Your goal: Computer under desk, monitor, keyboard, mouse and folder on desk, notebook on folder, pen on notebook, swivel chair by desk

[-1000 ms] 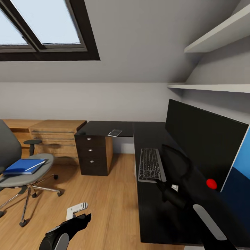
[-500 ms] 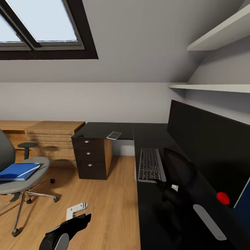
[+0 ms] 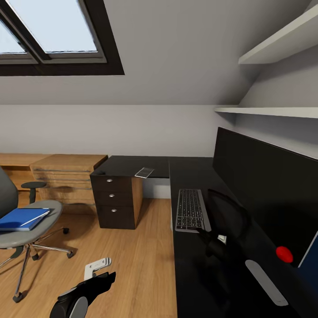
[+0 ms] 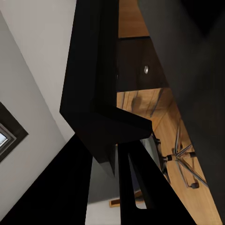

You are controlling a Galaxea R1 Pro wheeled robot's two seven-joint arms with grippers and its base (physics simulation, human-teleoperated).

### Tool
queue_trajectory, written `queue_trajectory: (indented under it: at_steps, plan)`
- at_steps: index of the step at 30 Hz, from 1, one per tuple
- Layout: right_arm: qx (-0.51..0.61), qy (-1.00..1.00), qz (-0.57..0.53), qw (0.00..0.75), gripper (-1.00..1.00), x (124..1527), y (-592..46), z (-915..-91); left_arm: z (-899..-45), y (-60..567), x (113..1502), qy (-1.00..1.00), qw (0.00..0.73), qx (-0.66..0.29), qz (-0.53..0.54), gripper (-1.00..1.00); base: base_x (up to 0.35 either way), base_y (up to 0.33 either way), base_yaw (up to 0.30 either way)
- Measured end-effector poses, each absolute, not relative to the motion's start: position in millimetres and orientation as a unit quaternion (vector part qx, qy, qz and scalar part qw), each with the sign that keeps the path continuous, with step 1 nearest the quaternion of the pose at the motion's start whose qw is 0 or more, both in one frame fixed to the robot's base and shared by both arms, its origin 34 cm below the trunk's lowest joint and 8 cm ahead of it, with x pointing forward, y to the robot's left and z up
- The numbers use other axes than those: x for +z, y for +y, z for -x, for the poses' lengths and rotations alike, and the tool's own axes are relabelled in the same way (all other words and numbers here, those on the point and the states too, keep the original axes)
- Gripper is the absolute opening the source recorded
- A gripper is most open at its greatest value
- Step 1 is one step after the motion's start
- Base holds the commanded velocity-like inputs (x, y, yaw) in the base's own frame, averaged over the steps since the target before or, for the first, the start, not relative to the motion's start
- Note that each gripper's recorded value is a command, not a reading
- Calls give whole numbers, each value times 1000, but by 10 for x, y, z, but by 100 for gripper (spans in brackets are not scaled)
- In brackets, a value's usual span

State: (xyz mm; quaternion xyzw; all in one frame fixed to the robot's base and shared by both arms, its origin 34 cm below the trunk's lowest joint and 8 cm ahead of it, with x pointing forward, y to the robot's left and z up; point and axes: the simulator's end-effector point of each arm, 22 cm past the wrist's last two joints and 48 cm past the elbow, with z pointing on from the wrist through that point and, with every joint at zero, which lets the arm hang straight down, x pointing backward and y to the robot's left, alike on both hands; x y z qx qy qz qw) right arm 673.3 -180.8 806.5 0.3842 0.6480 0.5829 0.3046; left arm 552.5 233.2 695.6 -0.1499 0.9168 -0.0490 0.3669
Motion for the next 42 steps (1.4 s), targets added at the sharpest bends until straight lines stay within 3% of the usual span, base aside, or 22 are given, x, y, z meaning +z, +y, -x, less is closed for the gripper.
queue_trajectory:
  at_steps: [42]
  plan:
    - [565,667,-369,315,-100,8007,-1796,-6726,-5524,2339,6952,917,367,-49,150,100,30,0,0]
